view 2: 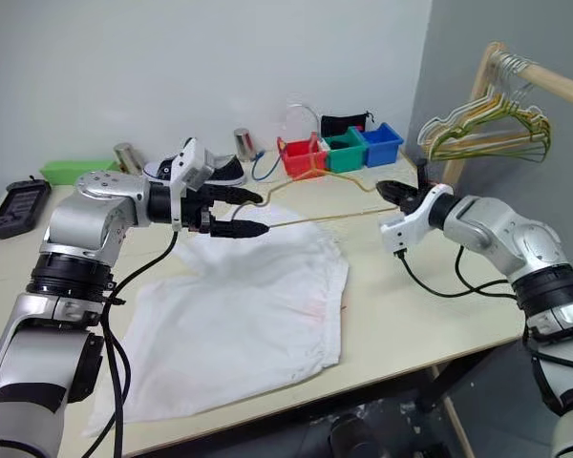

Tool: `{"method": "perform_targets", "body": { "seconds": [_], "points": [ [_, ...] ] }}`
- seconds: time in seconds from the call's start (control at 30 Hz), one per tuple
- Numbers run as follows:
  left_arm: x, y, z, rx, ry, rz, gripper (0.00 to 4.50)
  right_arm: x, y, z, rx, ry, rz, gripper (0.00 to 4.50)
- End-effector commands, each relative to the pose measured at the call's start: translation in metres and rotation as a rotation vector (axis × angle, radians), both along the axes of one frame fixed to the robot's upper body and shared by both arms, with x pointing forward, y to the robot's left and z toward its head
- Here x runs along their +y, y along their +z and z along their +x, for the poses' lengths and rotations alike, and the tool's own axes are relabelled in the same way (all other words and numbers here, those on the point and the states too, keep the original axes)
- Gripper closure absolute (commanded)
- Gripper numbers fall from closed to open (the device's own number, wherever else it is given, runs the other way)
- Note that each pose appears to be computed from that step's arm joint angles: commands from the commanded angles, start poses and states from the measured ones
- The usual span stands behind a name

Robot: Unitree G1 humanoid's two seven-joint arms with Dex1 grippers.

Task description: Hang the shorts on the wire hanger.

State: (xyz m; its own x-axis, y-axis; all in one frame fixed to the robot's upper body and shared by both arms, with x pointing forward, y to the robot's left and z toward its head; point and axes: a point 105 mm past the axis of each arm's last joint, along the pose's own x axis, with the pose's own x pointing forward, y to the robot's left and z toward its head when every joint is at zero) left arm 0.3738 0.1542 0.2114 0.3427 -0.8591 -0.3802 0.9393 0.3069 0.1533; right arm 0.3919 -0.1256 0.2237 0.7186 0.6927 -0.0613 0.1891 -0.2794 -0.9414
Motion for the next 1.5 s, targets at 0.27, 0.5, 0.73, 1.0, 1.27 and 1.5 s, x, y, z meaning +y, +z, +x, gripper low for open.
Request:
{"method": "perform_targets", "body": {
  "seconds": [0.27, 0.5, 0.73, 1.0, 1.27, 1.5],
  "points": [
    [0.002, -0.003, -0.004, -0.045, -0.048, 0.108, 0.98, 0.012, 0.026, -0.002, -0.109, 0.053, 0.008, 4.5],
    [0.004, -0.007, -0.007, -0.035, -0.058, 0.127, 2.34, 0.01, 0.029, 0.002, -0.12, 0.033, 0.002, 4.5],
    [0.004, -0.013, -0.007, -0.032, -0.061, 0.151, 3.71, 0.008, 0.031, 0.003, -0.122, 0.024, 0.004, 4.5],
    [0.002, -0.013, 0.0, -0.067, -0.039, 0.159, 4.45, 0.008, 0.026, 0.001, -0.093, 0.029, -0.005, 4.5],
    [0.003, -0.019, 0.013, -0.205, 0.007, 0.255, 4.5, 0.01, 0.007, -0.008, 0.19, 0.021, 0.097, 3.42],
    [-0.009, -0.021, 0.034, -0.486, 0.066, 0.369, 4.5, 0.005, -0.005, -0.02, 0.61, -0.051, 0.326, 1.92]
  ]
}}
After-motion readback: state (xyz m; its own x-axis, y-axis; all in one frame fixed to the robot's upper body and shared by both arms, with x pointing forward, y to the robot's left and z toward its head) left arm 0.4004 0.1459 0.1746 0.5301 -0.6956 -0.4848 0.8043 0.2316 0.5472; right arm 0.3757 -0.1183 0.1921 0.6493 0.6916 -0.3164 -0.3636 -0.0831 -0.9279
